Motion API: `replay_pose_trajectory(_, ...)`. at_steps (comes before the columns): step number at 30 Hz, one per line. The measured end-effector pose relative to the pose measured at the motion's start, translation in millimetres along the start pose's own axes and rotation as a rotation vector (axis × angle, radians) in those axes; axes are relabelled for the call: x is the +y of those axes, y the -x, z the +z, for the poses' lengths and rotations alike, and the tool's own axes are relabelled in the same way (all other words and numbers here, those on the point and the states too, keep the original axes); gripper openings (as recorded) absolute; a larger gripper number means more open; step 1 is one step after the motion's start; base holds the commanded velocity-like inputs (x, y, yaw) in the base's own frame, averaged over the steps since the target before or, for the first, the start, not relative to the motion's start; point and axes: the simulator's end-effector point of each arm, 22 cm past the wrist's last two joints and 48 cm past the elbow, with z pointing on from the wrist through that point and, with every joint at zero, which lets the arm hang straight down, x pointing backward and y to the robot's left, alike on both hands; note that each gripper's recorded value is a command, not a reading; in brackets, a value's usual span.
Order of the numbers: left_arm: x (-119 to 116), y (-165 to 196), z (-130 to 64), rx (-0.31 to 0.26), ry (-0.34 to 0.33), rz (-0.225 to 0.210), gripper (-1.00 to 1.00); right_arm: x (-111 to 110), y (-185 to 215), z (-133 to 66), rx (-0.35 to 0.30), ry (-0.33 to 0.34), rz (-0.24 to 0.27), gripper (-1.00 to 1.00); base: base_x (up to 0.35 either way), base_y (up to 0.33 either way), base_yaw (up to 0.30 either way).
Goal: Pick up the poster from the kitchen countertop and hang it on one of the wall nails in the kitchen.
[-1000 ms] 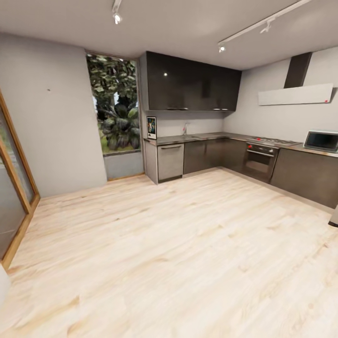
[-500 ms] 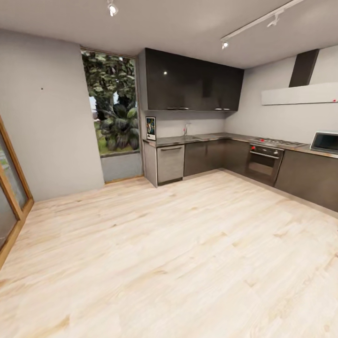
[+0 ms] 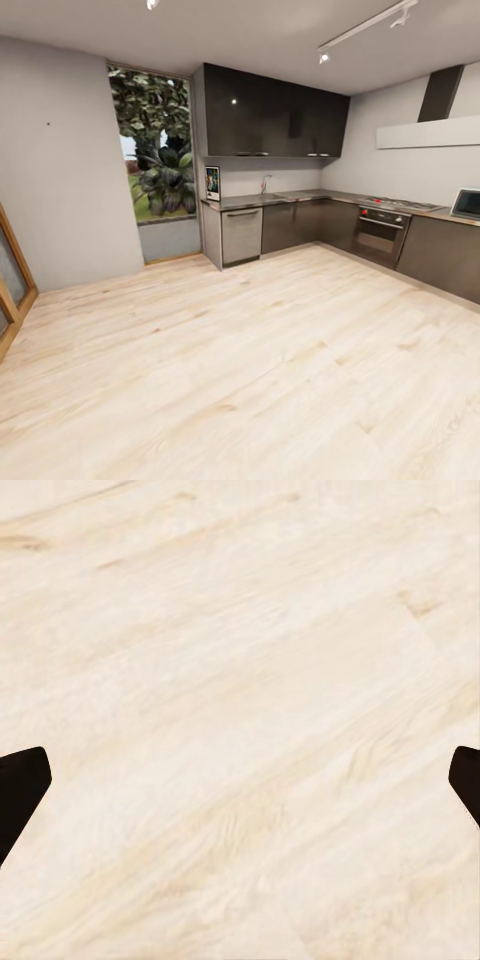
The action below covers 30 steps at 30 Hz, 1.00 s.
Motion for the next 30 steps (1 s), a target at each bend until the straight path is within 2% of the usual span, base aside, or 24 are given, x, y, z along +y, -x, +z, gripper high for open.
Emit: replay_pose_trajectory(30, 0.0, 0.0, 0.0, 0.000, 0.000, 0.000, 1.00, 1.7, 0.1, 0.0, 0.000, 0.002, 0.000, 1.00, 0.335, -0.117, 0.000)
